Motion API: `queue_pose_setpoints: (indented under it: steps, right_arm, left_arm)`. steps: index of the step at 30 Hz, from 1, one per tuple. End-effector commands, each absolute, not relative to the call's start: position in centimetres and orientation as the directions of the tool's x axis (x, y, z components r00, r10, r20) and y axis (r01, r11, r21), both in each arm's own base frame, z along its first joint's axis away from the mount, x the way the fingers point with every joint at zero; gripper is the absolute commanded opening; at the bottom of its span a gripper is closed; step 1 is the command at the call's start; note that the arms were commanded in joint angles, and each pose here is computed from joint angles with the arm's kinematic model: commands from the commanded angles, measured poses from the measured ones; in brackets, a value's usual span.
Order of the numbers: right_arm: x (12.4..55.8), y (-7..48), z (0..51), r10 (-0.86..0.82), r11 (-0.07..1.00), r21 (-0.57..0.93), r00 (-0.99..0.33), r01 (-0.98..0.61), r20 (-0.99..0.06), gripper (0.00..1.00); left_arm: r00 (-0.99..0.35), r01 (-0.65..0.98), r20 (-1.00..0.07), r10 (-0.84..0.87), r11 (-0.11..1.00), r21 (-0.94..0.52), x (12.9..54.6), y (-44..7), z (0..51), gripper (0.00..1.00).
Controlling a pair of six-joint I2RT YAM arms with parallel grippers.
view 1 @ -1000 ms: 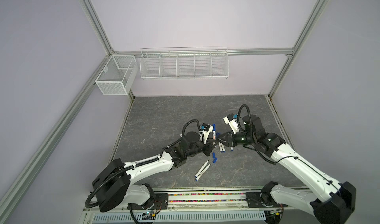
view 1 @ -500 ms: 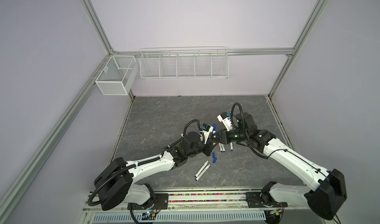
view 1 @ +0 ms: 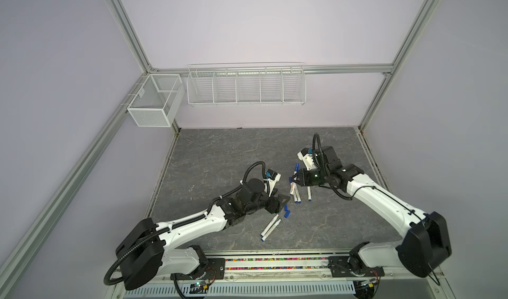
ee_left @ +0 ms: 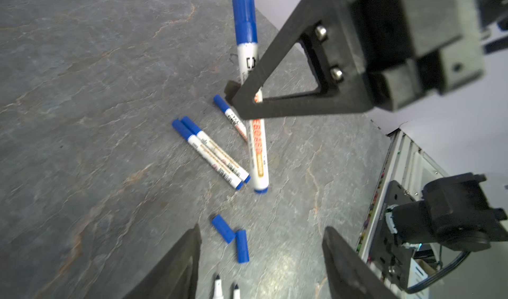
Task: Insert the pens into the pen caps
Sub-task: 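Lay the capped marker down with the right gripper while the left gripper opens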
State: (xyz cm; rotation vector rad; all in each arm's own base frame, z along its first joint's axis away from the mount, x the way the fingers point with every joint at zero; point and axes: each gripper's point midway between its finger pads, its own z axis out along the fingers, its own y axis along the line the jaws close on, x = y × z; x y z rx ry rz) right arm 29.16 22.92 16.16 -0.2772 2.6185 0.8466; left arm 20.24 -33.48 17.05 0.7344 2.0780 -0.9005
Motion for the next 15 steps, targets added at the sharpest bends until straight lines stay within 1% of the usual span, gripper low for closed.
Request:
queue_pose_setpoints:
  steps: [1, 3, 6, 15]
  right_arm:
    - [28.4, 20.6, 12.3, -0.129, 0.878, 0.416, -0.954, -0.236, -0.271, 0.13]
    - [28.8, 20.0, 10.8, -0.144, 0.901, 0.371, -0.963, -0.224, -0.229, 0.13]
    - [29.4, 19.3, 9.2, -0.17, 0.928, 0.3, -0.968, -0.22, -0.185, 0.13]
    - [30.0, 17.8, 6.0, -0.226, 0.954, 0.183, -0.97, -0.238, -0.086, 0.13]
  left_arm:
    - [-0.609, 0.674, -0.726, 0.318, 0.69, -0.264, 19.6, -30.2, 13.1, 0.7]
    - [-0.62, 0.659, -0.701, 0.353, 0.719, -0.221, 19.2, -29.2, 12.0, 0.71]
    - [-0.632, 0.653, -0.668, 0.392, 0.734, -0.187, 18.6, -28.5, 10.9, 0.71]
    - [-0.649, 0.646, -0.648, 0.399, 0.739, -0.191, 17.5, -28.1, 9.9, 0.71]
